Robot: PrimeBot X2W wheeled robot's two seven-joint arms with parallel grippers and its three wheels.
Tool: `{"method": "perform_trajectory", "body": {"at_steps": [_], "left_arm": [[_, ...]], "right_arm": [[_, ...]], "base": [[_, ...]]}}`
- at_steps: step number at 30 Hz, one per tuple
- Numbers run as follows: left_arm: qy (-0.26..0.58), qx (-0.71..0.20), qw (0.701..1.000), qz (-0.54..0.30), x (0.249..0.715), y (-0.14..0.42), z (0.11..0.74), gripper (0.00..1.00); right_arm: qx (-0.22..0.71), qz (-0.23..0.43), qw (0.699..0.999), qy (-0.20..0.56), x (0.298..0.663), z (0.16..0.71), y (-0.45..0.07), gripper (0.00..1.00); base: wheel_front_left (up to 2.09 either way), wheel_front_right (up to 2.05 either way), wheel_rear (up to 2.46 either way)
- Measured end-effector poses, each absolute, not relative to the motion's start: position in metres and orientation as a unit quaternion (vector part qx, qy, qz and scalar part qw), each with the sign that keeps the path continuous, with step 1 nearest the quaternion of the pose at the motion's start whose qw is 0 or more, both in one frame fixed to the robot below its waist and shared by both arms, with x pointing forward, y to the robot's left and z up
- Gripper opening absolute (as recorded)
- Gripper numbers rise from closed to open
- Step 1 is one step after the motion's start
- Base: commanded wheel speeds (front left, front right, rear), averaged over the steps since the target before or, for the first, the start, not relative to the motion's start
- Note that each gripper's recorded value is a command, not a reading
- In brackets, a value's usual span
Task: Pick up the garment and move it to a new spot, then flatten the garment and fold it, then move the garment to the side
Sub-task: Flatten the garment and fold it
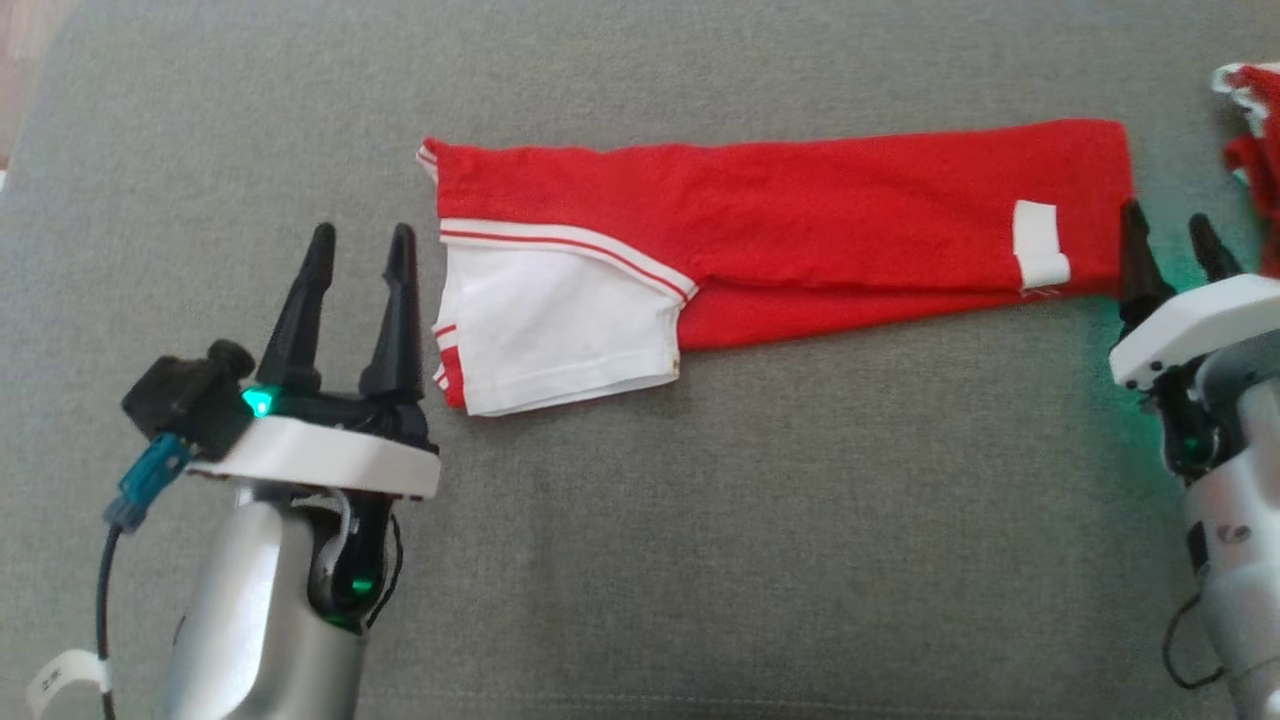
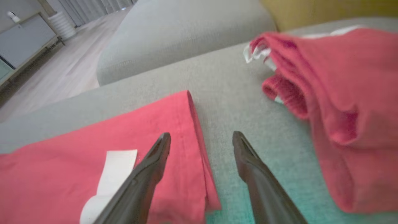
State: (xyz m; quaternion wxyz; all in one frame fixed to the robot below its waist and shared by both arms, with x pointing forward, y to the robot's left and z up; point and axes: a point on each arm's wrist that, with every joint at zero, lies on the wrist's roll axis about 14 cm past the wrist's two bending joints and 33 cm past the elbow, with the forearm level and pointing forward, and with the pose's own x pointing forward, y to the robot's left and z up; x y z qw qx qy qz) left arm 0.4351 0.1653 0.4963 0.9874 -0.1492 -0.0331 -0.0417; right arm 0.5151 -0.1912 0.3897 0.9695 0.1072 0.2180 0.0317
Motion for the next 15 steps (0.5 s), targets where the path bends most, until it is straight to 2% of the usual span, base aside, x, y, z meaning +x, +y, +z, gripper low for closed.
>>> {"method": "perform_trajectory", "body": {"at_steps": [3,10,11,12,15], "left_arm": [[-0.030,-0.148,0.988,-0.040,0.437,0.167,0.494,1.00],[-0.023,-0.148,0.988,-0.035,0.438,0.169,0.488,1.00],[-0.023,-0.148,0.988,-0.035,0.438,0.169,0.488,1.00],[-0.023,-0.149,0.988,-0.036,0.438,0.168,0.488,1.00],[-0.024,-0.150,0.988,-0.039,0.440,0.165,0.488,1.00]], "right_arm": [[0.112,0.031,0.961,0.252,0.512,0.369,-0.183,1.00],[0.126,0.035,0.954,0.270,0.516,0.361,-0.170,1.00],[0.126,0.036,0.954,0.270,0.516,0.361,-0.169,0.66],[0.127,0.035,0.954,0.271,0.515,0.361,-0.169,0.00],[0.130,0.026,0.954,0.269,0.513,0.362,-0.177,0.00]], "base": [[0.00,0.00,0.00],[0.00,0.00,0.00],[0.00,0.00,0.00],[0.00,0.00,0.00],[0.00,0.00,0.00]]}}
